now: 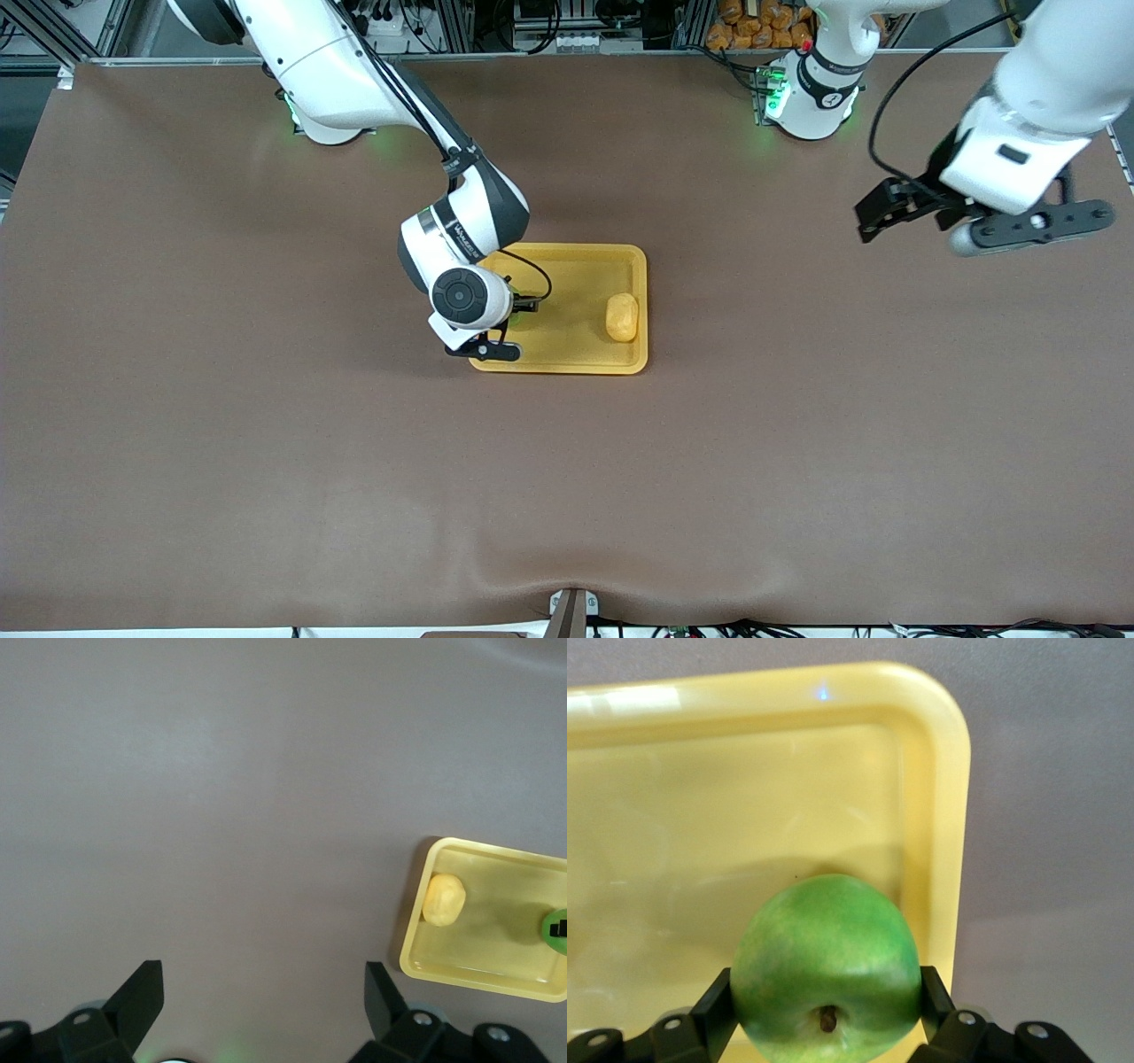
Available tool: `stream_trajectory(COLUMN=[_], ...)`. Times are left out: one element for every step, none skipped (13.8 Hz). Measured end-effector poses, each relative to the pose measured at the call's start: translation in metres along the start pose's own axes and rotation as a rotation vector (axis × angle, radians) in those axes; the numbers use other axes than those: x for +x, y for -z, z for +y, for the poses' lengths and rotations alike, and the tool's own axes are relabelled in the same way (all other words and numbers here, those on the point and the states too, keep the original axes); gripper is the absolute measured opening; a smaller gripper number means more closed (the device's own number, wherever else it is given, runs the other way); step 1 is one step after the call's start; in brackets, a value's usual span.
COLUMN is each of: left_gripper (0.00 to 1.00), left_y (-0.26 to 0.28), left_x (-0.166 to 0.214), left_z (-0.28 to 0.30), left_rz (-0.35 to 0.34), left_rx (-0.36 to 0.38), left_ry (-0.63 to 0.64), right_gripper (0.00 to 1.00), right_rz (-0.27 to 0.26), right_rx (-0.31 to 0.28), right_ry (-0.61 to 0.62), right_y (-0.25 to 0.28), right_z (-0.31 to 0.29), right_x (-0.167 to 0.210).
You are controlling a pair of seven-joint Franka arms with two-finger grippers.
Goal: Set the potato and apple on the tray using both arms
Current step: 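Withdraw the left gripper while the right gripper carries the apple over the tray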
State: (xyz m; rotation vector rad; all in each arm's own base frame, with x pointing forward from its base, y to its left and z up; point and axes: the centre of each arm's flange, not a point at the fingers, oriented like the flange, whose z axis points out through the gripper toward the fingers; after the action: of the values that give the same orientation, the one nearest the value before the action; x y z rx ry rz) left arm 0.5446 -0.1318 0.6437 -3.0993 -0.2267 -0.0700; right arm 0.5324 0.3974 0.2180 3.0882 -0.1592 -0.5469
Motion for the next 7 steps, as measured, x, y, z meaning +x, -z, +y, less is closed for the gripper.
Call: stream_trajectory(left_gripper=[1.0, 1.0, 1.0, 1.0, 1.0, 1.0, 1.0], left_y=[0.002, 0.002, 0.003, 0.003, 0.004, 0.004, 0.004], left_x=[0.002, 0.005, 0.006, 0.008, 0.008, 0.008, 0.006], left_z=[-0.011, -0.02, -0.029, -0.038, -0.046, -0.053, -0.06], left_rz=[0.0, -0.001, -0.001, -0.002, -0.001, -0.002, -0.004], left_rx=[0.0, 0.001, 0.002, 0.003, 0.005, 0.006, 0.009], left_ry=[-0.004, -0.005, 0.002, 0.015, 0.029, 0.038, 0.038], right_gripper=[0.85, 0.85, 0.85, 0.9, 0.99, 1.0, 1.0], right_rz=[-0.002, -0.003, -0.005, -0.008, -0.009, -0.009, -0.008], right_rx=[-0.002, -0.003, -0.006, -0.009, -0.01, -0.01, -0.01], right_ry=[-0.001, -0.003, -0.007, -0.01, -0.011, -0.011, -0.01], right_y=[-0.002, -0.004, -0.006, -0.009, -0.011, -0.011, -0.011], right_z=[0.0, 0.001, 0.002, 0.003, 0.003, 0.003, 0.003], right_x=[0.0, 0.001, 0.002, 0.003, 0.004, 0.004, 0.004])
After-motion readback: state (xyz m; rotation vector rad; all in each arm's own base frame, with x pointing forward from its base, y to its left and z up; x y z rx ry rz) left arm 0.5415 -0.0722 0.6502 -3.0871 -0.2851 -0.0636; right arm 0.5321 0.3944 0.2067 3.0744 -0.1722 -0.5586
